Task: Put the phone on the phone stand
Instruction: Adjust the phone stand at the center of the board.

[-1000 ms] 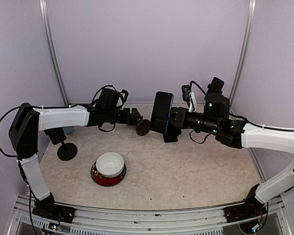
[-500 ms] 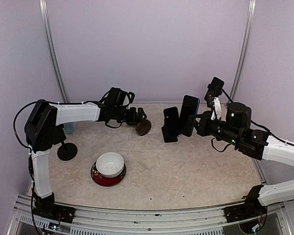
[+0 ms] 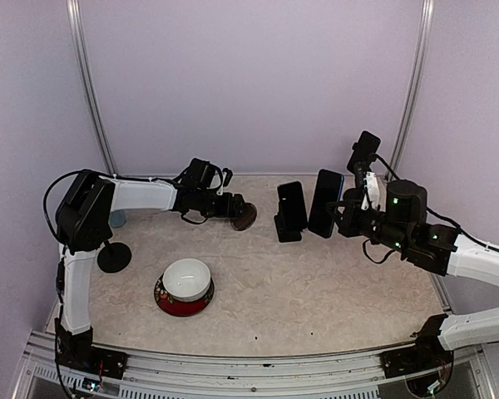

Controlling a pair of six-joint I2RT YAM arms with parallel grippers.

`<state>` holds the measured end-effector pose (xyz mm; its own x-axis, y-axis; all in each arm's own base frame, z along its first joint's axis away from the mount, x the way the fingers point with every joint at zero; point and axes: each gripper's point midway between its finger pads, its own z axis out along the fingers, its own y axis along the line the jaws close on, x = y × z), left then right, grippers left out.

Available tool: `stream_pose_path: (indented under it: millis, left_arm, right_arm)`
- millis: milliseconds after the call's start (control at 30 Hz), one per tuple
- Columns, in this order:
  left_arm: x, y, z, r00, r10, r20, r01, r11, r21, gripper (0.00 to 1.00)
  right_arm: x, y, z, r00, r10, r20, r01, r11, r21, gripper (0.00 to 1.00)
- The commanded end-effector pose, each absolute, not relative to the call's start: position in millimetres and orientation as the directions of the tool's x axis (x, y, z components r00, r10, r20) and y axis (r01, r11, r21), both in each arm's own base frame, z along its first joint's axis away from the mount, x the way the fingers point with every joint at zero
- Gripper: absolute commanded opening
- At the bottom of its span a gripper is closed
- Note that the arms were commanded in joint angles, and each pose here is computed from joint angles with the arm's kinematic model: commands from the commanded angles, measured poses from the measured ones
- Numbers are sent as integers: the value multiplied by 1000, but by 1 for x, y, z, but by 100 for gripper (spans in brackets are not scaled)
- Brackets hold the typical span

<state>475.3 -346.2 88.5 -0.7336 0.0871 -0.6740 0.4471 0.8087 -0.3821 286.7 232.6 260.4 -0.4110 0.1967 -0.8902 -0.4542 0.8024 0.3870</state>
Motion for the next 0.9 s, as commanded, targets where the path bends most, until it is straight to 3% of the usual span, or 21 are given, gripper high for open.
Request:
stream_pose_path:
  millis: [0,200,433,633,733,867]
  left_arm:
    - [477,-353,87,-683,135,-718,530,768,-360,80]
    - [479,-355,88,-655,160,-739,559,760,-331,36]
    - [479,-351,91,-613,227,-757,597,760,-256,0]
    - [475,-331,120,-525,279,-804,582,807,-101,0]
    - [471,-320,132,-462,382,-800,541,836,87,0]
    - [456,-318,126,-410,569,-712,485,798,358,0]
  right_arm:
    - [292,228,275,-357,231,-905,-461,799,386,0]
    - [295,230,269,-376,235,-896,-460,793,400,0]
    - [295,228,269,-380,238,-894,-456,793,405,0]
    - [295,226,266,-389,239,-890,-451,793,410,0]
    - [296,227,265,-393,243,-887,-451,790,416,0]
    - [298,229,262,-399,247,-883,-447,788,423,0]
